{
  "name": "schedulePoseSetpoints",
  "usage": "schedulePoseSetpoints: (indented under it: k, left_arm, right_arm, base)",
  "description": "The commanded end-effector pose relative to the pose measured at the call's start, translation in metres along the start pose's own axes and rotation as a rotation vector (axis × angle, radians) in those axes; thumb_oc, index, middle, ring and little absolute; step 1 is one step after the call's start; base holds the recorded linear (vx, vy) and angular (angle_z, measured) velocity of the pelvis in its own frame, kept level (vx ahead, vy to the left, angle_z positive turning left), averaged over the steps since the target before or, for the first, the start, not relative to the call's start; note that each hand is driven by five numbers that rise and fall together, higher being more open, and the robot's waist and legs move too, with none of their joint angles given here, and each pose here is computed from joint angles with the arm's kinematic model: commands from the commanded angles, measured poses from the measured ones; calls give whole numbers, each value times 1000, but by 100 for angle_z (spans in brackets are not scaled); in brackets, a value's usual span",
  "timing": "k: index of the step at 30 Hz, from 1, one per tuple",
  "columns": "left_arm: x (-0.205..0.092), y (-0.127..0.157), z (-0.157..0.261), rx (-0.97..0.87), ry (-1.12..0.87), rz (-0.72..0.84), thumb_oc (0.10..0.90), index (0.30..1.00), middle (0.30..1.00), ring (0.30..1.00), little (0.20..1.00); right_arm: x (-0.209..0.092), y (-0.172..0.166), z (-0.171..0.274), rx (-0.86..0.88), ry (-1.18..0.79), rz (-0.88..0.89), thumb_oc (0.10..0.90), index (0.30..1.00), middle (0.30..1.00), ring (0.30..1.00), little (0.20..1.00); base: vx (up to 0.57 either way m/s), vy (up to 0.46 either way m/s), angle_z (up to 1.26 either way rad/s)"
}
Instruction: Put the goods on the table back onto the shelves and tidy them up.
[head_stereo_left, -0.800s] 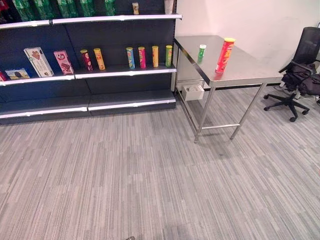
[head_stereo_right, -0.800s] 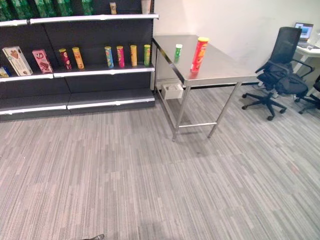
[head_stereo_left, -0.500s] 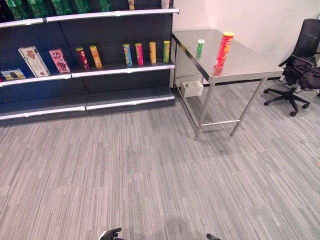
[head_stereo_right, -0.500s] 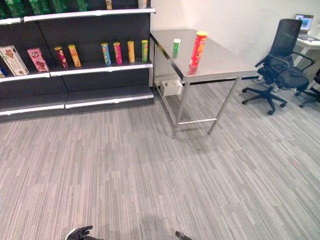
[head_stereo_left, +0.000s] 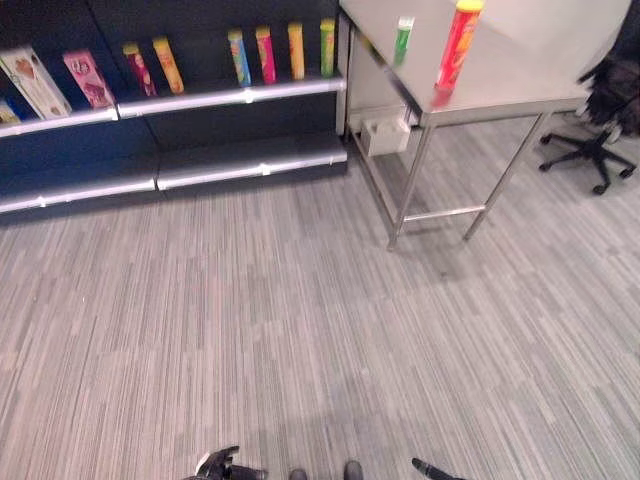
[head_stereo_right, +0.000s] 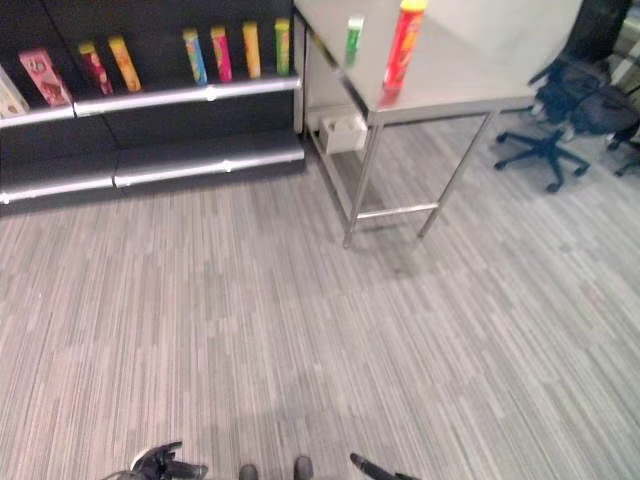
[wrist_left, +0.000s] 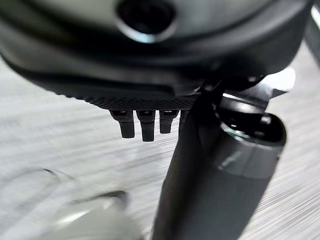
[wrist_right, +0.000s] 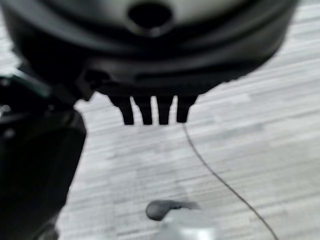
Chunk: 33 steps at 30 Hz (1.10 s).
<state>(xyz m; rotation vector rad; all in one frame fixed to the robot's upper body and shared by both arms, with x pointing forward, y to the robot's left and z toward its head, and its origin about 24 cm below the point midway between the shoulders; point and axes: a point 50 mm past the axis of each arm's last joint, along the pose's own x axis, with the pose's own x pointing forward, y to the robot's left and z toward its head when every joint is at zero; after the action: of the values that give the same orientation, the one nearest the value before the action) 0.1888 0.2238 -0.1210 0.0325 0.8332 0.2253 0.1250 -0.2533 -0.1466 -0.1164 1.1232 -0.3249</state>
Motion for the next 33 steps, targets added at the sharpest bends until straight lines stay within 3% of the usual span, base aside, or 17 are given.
schedulePoseSetpoints:
  k: [1,6,15,25,33]
  left_arm:
    - [-17,8,-59,90,181,35,800,900,900,900,900]
    - [-21,20,-67,118,196,89,800,900,900,900,900]
    - [-22,40,-68,142,213,151,800,900,900,900,900]
    - [-22,25,-74,220,241,90,800,900,900,900,900]
    - [-16,4,-57,177,166,23,800,900,900,900,900]
  right_arm:
    - [-4,-33,-17,-82,-2,-108,800,900,900,900,900]
    - [-4,-23,-7,-146,-48,-69,800,900,900,900,900]
    - [-4,-22,4,-164,-91,-73,800,900,900,900,900]
    - [-6,-30,-25,-218,12,-68,800,900,900,900,900]
    - [-5,-37,-11,-183,-34,-88,800,900,900,900,900]
  base:
    - [1109,277,-18]
    - [735,301,-137]
    - [250,53,-1]
    - [356,-172,42]
    - [183,-239,35]
